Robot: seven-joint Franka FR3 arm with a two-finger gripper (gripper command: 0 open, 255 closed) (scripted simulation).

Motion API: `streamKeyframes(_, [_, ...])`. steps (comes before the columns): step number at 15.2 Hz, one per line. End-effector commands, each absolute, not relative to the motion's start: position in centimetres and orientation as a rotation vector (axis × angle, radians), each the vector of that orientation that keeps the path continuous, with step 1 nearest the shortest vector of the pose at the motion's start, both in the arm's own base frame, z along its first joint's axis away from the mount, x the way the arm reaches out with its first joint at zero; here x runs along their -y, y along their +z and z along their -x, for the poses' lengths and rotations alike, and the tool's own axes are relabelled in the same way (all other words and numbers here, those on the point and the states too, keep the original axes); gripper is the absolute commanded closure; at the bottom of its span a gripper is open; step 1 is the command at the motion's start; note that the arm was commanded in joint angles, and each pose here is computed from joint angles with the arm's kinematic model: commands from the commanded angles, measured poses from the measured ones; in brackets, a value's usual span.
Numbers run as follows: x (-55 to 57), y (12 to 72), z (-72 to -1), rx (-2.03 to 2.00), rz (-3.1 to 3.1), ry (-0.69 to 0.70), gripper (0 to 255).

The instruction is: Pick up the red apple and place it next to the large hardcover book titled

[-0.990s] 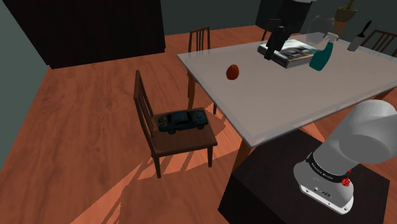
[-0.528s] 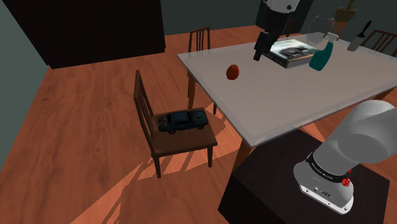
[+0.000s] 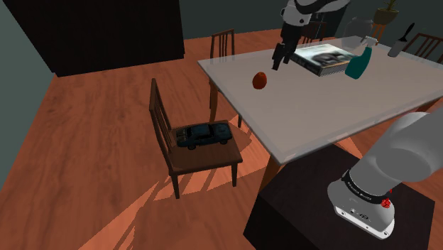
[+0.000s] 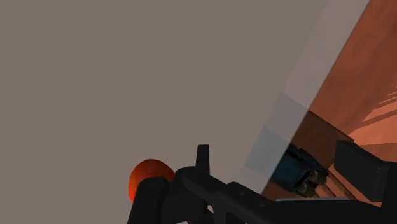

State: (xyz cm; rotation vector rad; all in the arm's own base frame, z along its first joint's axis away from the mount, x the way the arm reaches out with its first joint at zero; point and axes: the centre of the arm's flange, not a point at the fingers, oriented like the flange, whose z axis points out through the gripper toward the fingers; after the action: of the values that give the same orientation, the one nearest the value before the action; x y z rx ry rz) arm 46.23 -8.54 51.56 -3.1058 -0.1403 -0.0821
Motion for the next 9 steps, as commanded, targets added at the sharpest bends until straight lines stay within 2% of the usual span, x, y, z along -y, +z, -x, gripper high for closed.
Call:
streamKeyframes(1, [10.2, 50.6, -48.2, 0.137, 3.103, -0.073, 0])
streamKeyframes(9, [16.4, 45.1, -55.4, 0.115, 3.088, -0.032, 0])
